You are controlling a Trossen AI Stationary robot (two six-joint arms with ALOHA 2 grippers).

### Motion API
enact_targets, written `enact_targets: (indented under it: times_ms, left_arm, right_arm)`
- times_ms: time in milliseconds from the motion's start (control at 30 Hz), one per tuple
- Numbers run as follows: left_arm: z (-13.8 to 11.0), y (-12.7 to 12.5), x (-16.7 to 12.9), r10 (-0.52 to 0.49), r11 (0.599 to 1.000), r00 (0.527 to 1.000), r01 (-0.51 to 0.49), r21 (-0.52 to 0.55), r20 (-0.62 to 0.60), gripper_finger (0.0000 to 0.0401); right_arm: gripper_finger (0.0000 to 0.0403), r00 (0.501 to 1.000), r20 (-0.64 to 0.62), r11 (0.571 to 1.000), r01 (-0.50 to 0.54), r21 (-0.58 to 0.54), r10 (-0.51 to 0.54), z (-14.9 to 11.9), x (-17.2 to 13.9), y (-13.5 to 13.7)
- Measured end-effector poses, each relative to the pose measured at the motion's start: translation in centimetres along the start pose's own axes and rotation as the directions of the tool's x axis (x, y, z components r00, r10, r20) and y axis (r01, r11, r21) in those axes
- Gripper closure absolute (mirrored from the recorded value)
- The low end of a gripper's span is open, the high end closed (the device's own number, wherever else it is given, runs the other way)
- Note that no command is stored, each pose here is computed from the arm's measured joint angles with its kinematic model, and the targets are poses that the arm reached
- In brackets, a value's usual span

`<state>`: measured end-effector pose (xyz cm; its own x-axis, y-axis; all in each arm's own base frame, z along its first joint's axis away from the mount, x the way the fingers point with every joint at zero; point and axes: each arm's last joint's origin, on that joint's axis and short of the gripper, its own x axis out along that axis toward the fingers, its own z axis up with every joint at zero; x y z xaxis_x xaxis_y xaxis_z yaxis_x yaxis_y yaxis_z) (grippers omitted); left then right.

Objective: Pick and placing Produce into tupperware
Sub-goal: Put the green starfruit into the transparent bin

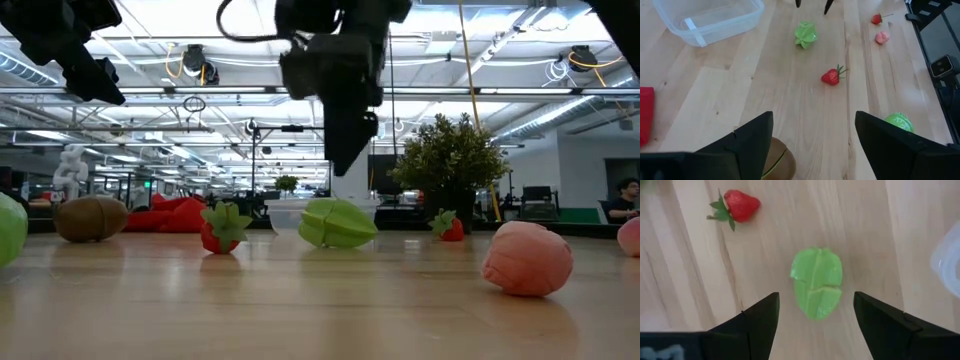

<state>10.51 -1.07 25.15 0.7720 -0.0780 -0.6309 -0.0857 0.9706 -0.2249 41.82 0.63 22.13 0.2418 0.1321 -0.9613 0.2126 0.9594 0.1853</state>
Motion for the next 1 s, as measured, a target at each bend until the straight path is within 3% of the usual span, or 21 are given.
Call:
enact_targets:
  times_ms: [233, 433, 1000]
  left_arm:
    - [0.0, 0.0, 0.0, 0.0, 1.0, 1.0, 0.0, -0.007, 0.0, 0.0116]
    - [0.0, 0.0, 0.0, 0.001, 1.0, 1.0, -0.001, -0.002, -0.004, 0.0116]
    - [-0.1, 0.0, 0.0, 0.002, 1.0, 1.0, -0.002, -0.003, -0.011, 0.0116]
  right_arm:
    - [0.0156, 1.0, -0.013, 0.997, 0.006, -0.075, -0.007, 1.6, 0.4, 0.6]
    - [0.0156, 0.997, -0.068, 0.999, 0.021, -0.039, -0.024, 0.9, 1.5, 0.2]
    - [0.0156, 0.998, -0.068, 0.999, 0.015, -0.03, -0.017, 0.4, 2.9, 0.1]
